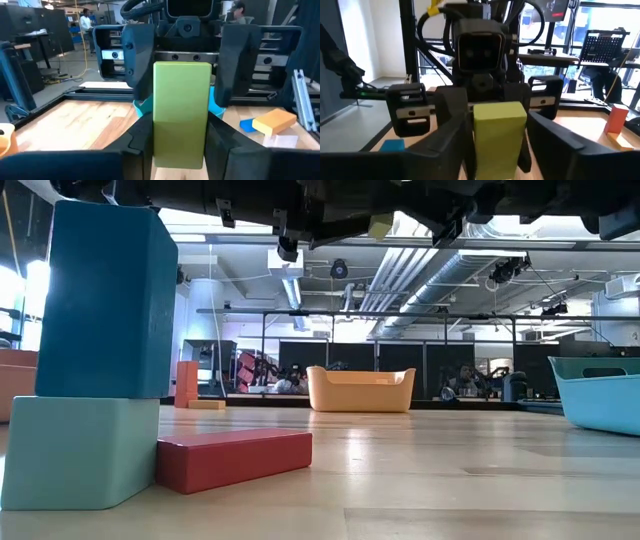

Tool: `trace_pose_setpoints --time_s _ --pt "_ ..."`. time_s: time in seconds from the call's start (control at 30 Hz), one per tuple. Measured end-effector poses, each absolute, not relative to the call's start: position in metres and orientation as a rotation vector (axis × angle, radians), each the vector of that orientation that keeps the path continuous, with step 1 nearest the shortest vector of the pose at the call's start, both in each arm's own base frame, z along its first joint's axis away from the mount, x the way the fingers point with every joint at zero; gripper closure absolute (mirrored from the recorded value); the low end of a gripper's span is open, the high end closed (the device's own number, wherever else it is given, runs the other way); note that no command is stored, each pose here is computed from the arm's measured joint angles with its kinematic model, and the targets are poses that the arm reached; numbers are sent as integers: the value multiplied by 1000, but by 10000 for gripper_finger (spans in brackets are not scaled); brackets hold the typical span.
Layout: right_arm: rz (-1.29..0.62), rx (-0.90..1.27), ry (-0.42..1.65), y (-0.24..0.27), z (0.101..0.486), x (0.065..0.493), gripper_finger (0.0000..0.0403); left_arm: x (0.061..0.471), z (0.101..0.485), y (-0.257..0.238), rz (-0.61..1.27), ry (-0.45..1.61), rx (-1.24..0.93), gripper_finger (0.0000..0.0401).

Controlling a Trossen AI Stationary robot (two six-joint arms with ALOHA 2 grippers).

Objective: Sort blocks by size
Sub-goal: Put the green medium block into the orange bin

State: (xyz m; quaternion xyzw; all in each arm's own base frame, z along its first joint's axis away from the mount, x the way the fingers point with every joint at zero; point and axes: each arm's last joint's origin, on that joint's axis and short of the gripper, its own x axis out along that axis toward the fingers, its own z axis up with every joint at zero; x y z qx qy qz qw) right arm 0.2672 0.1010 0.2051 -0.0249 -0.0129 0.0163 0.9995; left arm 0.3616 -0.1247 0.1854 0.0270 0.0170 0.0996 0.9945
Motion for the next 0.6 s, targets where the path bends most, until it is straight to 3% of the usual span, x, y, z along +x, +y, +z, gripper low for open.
trace_pose_setpoints --time_s 0.13,0.33,0.6 --pt "31 -59 -33 101 207 266 156 357 187 -128 298 70 120 307" --pt "-23 -86 -96 104 231 252 144 319 219 -134 528 230 214 307" --pt "-11 -108 -93 112 240 239 143 246 263 -131 552 303 -52 307"
